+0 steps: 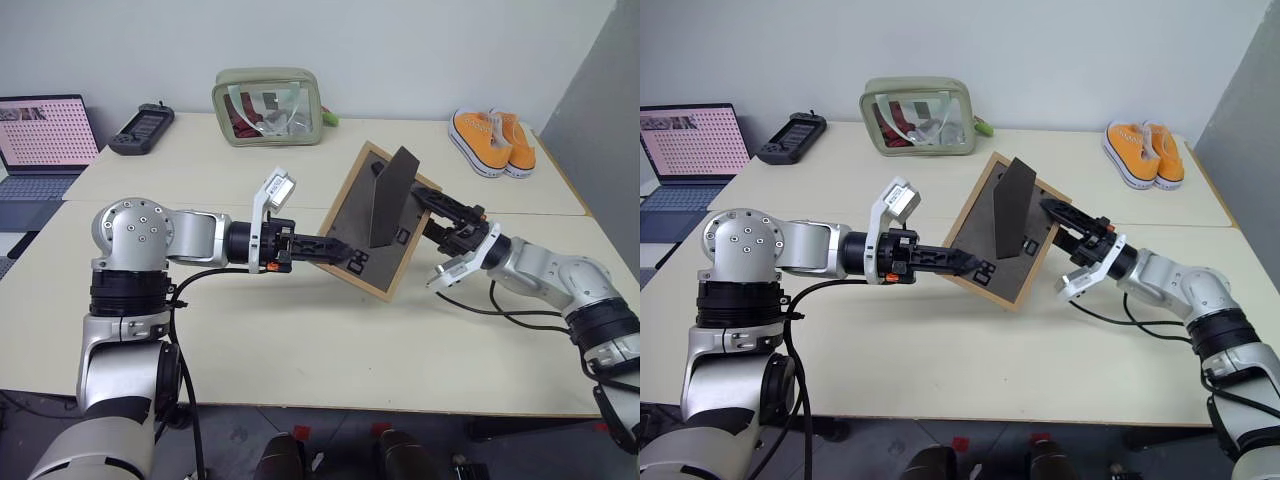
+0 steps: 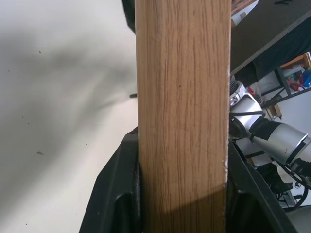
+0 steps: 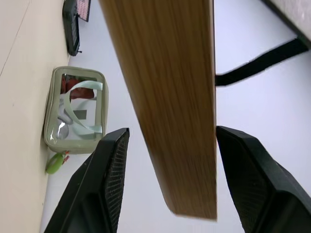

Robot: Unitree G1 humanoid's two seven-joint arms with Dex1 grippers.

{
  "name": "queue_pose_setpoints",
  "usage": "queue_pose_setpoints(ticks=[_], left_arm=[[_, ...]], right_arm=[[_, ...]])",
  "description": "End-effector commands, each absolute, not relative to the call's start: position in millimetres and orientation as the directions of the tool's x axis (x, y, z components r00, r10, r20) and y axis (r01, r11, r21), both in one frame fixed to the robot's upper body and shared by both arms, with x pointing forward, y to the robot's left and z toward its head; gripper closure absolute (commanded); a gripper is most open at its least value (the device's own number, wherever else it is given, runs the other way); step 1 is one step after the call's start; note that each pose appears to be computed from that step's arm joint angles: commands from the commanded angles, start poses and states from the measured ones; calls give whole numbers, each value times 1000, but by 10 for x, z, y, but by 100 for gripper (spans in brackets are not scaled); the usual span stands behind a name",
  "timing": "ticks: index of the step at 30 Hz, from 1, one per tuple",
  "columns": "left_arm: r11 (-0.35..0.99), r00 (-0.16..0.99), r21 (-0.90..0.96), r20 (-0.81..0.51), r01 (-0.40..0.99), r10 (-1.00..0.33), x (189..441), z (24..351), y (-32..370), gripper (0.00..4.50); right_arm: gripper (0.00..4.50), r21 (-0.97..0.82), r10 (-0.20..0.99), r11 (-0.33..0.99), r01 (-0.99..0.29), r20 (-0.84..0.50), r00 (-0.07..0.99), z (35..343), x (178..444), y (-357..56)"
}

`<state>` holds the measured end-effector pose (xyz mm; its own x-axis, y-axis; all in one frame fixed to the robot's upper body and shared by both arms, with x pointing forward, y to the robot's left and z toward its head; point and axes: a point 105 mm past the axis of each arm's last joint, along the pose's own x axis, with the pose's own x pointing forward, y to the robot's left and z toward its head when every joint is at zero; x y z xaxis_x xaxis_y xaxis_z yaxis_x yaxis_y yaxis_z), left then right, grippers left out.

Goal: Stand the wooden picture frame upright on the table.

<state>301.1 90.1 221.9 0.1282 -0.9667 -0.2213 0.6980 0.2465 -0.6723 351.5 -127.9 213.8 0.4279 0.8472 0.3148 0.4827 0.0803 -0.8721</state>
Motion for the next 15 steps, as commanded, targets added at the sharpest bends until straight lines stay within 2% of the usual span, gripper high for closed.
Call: queue_pose_setpoints(ticks=[1,4,5,6,8,10,15], left_arm=[[204,107,-650,-186,732,-977,2935,2341,903,321],[210,115,-649,-186,731,-976,2943,2347,911,321],[214,122,-649,-185,730,-975,2955,2356,917,321],[217,127,-650,-184,728,-975,2966,2364,922,321],[221,132,-650,-183,727,-974,2981,2375,925,321],[223,136,-651,-183,725,-974,2989,2384,931,321],[228,143,-657,-182,718,-973,3012,2381,939,321]], right_arm=[[157,-843,863,93,529,334,380,2305,3487,-1305],[157,-841,875,102,531,329,354,2310,3453,-1290],[193,-841,878,107,530,330,346,2308,3442,-1280],[205,-840,880,110,531,331,341,2306,3436,-1273],[267,-839,881,117,532,334,334,2306,3428,-1256],[308,-836,883,127,535,341,323,2319,3418,-1224],[315,-829,883,148,539,355,305,2329,3392,-1173]])
